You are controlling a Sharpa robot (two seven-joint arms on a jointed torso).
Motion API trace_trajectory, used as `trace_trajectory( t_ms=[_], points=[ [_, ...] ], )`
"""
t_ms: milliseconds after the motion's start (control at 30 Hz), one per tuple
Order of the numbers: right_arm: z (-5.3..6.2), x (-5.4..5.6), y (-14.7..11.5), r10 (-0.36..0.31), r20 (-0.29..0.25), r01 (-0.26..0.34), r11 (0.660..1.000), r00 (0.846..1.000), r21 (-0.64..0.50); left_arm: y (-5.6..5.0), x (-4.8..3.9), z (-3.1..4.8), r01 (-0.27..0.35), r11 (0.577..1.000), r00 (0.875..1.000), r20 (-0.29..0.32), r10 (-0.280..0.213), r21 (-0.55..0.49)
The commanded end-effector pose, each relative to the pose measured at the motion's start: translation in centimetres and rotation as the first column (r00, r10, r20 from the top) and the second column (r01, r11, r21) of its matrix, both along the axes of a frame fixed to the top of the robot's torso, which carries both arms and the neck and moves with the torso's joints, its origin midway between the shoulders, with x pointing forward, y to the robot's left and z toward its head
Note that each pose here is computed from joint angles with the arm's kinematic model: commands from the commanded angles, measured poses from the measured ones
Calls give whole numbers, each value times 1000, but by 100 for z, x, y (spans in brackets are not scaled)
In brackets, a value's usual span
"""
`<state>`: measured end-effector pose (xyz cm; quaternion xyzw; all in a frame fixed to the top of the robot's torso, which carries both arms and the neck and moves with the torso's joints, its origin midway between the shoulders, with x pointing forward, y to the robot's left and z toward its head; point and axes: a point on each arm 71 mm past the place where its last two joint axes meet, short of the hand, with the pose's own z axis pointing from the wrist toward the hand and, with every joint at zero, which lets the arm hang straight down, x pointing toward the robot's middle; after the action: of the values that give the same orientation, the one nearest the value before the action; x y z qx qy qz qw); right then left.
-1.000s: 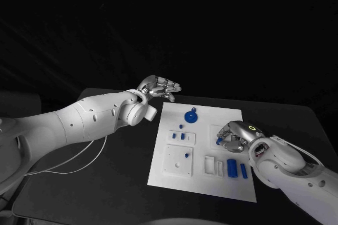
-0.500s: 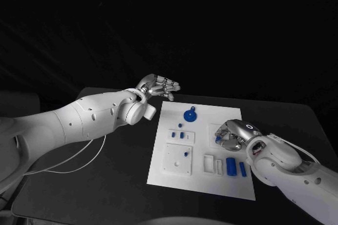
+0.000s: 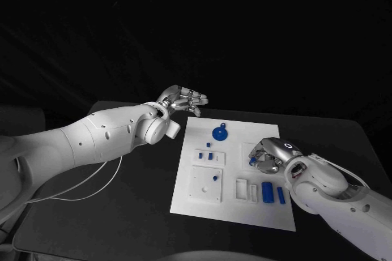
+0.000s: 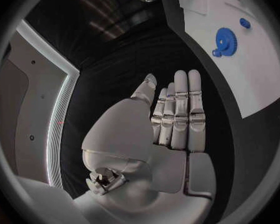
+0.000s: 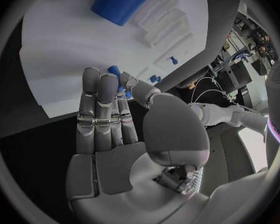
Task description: Assemble the parts on the task board
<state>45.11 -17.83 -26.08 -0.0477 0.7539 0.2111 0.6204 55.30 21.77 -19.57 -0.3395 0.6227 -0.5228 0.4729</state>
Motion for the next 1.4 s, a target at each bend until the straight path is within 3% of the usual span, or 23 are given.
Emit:
trace_trajectory(
  t_ms=[33, 267, 567, 833, 1000, 1133, 1400],
  points=[
    [-11, -9, 8, 7, 9, -7, 1000, 1000, -19, -18, -3, 9, 15, 1000, 1000, 5, -15, -6],
    [21, -7, -3, 1, -16, 0, 999, 1000, 45, -12, -1, 7, 13, 1000, 1000, 4, -13, -5],
    [157, 25, 26, 25, -48, -19, 991, 999, 131, -6, 4, 5, 11, 1000, 1000, 3, -11, -4],
    [411, 0, 92, 62, -4, -60, 981, 998, 182, -3, 5, 4, 9, 1000, 1000, 4, -9, -3],
    [500, -36, 197, 102, 16, -103, 976, 995, 194, -13, 7, 4, 10, 1000, 1000, 4, -10, -4],
    [495, -87, 341, 143, 19, -144, 969, 990, 200, -18, 9, 3, 9, 1000, 1000, 4, -9, -4],
    [372, -328, 776, 264, 24, -264, 943, 964, 203, -37, 11, 2, 12, 1000, 1000, 4, -12, -5]
  ],
)
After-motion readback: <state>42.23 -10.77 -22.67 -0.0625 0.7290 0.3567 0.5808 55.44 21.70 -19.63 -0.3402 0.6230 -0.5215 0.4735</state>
